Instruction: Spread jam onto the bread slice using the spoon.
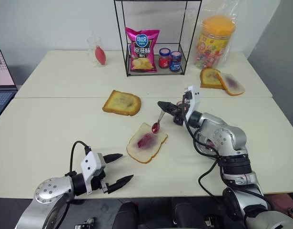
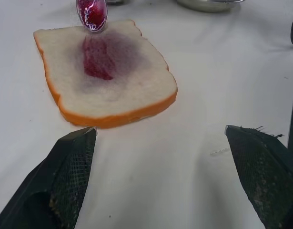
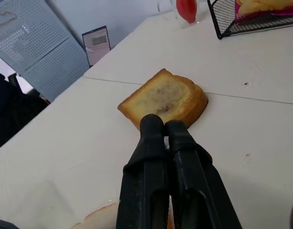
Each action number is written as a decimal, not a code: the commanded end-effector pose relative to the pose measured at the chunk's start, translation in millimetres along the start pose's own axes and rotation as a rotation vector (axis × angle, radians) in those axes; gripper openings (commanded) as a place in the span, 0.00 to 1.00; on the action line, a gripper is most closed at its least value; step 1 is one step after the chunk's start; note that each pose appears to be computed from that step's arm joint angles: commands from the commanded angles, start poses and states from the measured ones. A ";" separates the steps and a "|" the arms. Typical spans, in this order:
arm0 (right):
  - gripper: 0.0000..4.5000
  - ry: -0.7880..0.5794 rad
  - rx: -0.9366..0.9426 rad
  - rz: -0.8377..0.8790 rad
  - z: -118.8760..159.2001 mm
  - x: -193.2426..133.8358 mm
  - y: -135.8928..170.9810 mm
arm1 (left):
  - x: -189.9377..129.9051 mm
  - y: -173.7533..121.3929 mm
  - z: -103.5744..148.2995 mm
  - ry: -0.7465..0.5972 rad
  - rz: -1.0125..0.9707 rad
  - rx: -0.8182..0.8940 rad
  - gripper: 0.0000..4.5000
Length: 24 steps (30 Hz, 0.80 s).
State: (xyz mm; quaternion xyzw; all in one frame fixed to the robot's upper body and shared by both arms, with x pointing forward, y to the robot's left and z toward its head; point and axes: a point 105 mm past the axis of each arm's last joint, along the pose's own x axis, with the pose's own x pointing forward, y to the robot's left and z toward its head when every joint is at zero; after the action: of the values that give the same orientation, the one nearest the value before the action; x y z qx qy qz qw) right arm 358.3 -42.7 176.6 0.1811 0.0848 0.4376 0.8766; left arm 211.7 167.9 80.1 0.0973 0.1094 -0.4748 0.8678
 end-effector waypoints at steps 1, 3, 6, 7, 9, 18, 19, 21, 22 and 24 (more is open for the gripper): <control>0.01 -0.032 0.061 0.110 11.2 -0.6 27.0 | 2.3 -3.9 8.9 -0.020 -0.012 0.033 1.00; 0.01 -0.013 0.108 0.113 2.3 1.0 29.0 | 2.4 -6.0 7.1 -0.020 -0.015 0.031 1.00; 0.01 0.026 0.147 0.090 -15.9 6.5 26.8 | 2.7 -6.5 4.4 -0.020 -0.012 0.031 1.00; 0.01 0.035 0.154 0.084 -19.9 8.3 26.1 | 2.7 -6.0 4.0 -0.019 -0.010 0.032 1.00; 0.01 0.046 0.164 0.068 -26.5 13.5 23.9 | 2.9 -5.8 2.7 -0.018 -0.009 0.030 1.00; 0.01 0.049 0.113 0.008 -36.3 27.6 13.7 | 6.8 -1.6 14.7 -0.027 -0.002 0.046 1.00; 0.01 0.034 0.103 -0.003 -33.6 29.1 11.8 | 7.5 -0.5 18.1 -0.029 -0.002 0.049 1.00; 0.01 -0.004 0.085 -0.022 -26.6 31.3 9.2 | 8.3 1.2 22.3 -0.030 -0.001 0.051 1.00; 0.01 -0.020 0.076 -0.028 -23.4 32.0 8.3 | 8.6 1.7 23.6 -0.030 -0.001 0.051 1.00; 0.01 -0.050 0.066 -0.039 -17.2 32.6 6.4 | 9.3 2.3 25.2 -0.030 0.000 0.051 1.00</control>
State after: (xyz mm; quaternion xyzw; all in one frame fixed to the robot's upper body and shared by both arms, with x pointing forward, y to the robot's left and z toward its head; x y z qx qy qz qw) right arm 360.1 -3.8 145.5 0.2219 0.1228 0.4247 0.8691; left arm 221.1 158.1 91.9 0.1061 0.0984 -0.4753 0.8679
